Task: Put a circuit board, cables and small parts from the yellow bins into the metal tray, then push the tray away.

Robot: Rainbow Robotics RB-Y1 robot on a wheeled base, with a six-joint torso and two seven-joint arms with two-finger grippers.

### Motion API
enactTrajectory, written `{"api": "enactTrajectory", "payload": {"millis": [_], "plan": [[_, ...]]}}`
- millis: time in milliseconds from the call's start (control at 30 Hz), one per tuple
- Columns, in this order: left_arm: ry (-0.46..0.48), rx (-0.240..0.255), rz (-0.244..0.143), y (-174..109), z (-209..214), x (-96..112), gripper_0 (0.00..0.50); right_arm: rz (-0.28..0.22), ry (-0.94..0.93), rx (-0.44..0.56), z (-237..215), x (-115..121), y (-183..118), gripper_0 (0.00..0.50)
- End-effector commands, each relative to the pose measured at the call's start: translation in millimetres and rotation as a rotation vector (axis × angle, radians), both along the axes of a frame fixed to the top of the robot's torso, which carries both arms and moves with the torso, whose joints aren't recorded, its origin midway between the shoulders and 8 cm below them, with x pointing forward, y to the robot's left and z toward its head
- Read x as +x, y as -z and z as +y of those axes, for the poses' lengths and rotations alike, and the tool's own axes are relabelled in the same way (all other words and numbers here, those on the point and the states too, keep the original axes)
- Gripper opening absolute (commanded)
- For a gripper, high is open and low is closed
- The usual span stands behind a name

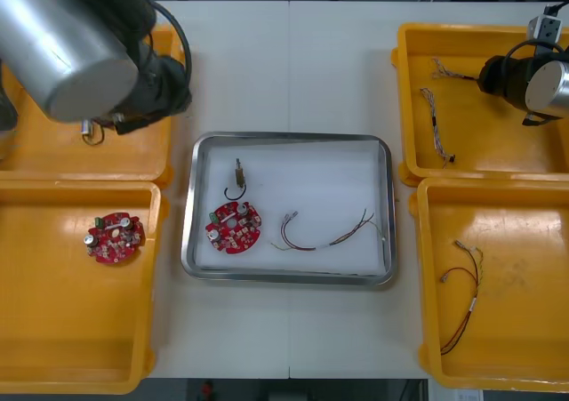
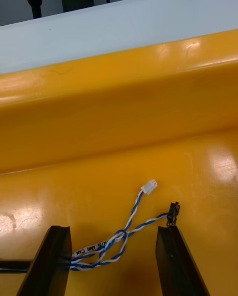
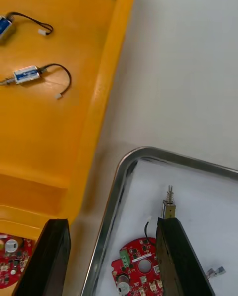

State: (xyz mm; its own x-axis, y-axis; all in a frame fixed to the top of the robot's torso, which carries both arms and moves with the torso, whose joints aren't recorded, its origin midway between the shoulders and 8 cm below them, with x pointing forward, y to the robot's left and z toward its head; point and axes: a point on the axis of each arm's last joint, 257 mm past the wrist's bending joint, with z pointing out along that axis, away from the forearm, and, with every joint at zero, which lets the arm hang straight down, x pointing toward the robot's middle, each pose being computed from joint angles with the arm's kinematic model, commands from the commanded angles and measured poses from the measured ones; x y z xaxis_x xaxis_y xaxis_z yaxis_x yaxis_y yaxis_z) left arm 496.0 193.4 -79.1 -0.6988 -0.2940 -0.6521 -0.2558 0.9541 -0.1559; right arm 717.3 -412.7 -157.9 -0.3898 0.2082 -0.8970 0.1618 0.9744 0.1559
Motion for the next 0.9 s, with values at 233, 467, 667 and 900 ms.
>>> {"api": "enactTrajectory", "payload": {"millis": [233,467,667,900], "plan": [[-0.049,-0.063,0.002,-81,91,30,0.500,0.034,-0.007,0.014,5,-4,12,0.000],[-0.041,-0.023,0.028,-76,128,45,0.500,0.017,-0.023,-0.042,-3,-2,-9,0.000],[-0.052,0.007,0.032,-67,164,64,0.500,0.044,-0.076,-0.089,-8,-7,-52,0.000],[-0.027,0.040,0.038,-55,191,80,0.500,0.135,-0.119,-0.147,-18,-26,-71,0.000]]}}
